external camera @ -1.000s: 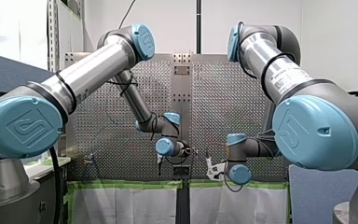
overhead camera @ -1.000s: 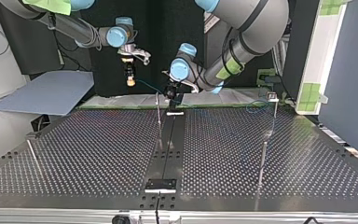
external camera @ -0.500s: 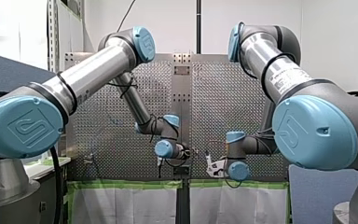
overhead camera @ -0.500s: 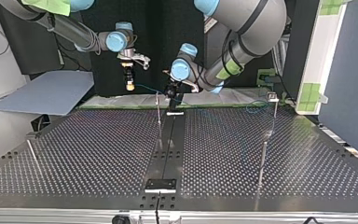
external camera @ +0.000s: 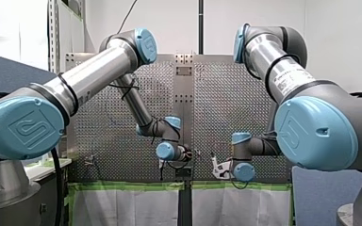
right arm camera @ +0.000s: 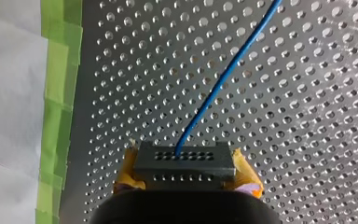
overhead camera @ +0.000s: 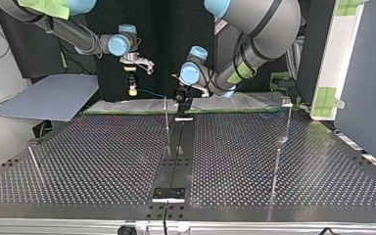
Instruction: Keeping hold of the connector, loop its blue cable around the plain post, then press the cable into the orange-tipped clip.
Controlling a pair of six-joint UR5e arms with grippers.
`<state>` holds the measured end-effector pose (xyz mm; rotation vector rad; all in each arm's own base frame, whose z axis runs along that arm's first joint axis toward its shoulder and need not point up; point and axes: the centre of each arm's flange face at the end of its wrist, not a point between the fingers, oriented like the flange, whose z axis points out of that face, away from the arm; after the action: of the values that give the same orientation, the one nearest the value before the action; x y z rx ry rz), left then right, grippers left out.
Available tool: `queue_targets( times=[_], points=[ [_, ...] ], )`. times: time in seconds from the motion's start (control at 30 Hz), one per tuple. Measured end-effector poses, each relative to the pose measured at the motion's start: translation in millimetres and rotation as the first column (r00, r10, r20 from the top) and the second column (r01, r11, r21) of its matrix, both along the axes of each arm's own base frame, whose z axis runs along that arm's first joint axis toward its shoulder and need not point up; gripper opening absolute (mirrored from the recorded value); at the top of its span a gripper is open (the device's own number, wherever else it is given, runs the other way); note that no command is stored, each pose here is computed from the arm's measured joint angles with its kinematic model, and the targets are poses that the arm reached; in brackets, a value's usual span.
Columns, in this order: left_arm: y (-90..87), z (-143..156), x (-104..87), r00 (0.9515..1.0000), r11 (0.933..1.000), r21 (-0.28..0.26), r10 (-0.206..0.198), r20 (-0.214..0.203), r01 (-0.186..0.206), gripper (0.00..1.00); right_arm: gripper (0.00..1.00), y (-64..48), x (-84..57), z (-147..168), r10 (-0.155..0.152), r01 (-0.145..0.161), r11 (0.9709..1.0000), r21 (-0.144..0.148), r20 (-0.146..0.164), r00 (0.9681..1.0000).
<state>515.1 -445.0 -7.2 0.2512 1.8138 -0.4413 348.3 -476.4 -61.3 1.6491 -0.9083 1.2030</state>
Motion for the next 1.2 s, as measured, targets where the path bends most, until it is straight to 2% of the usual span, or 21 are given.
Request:
queue_targets(
  times=[0.2, 0.43, 0.87, 1.2],
  points=[
    [1.7, -11.7, 0.6, 0.9998, 1.0000, -0.008, -0.002, -0.019, 0.002, 0.00, 0.00, -2.9, -2.9, 0.3, -0.004, 0.004, 1.0000, -0.005, 0.001, 1.0000],
    [3.3, -14.0, 3.9, 0.9999, 0.9999, -0.013, 0.002, -0.017, -0.002, 0.00, 0.00, -3.6, -4.6, -0.4, -0.007, 0.007, 1.0000, -0.003, -0.002, 1.0000],
    [18.3, -12.3, 20.3, 0.9989, 0.9981, -0.042, 0.045, -0.013, -0.045, 0.00, 0.00, -11.1, -12.3, -0.2, -0.019, 0.019, 0.9997, -0.015, -0.003, 0.9998],
    [23.4, -10.2, 27.8, 0.9983, 0.9971, -0.050, 0.056, -0.011, -0.057, 0.00, 0.00, -17.7, -14.9, 0.4, -0.015, 0.016, 0.9996, -0.025, 0.006, 0.9999]
  ],
)
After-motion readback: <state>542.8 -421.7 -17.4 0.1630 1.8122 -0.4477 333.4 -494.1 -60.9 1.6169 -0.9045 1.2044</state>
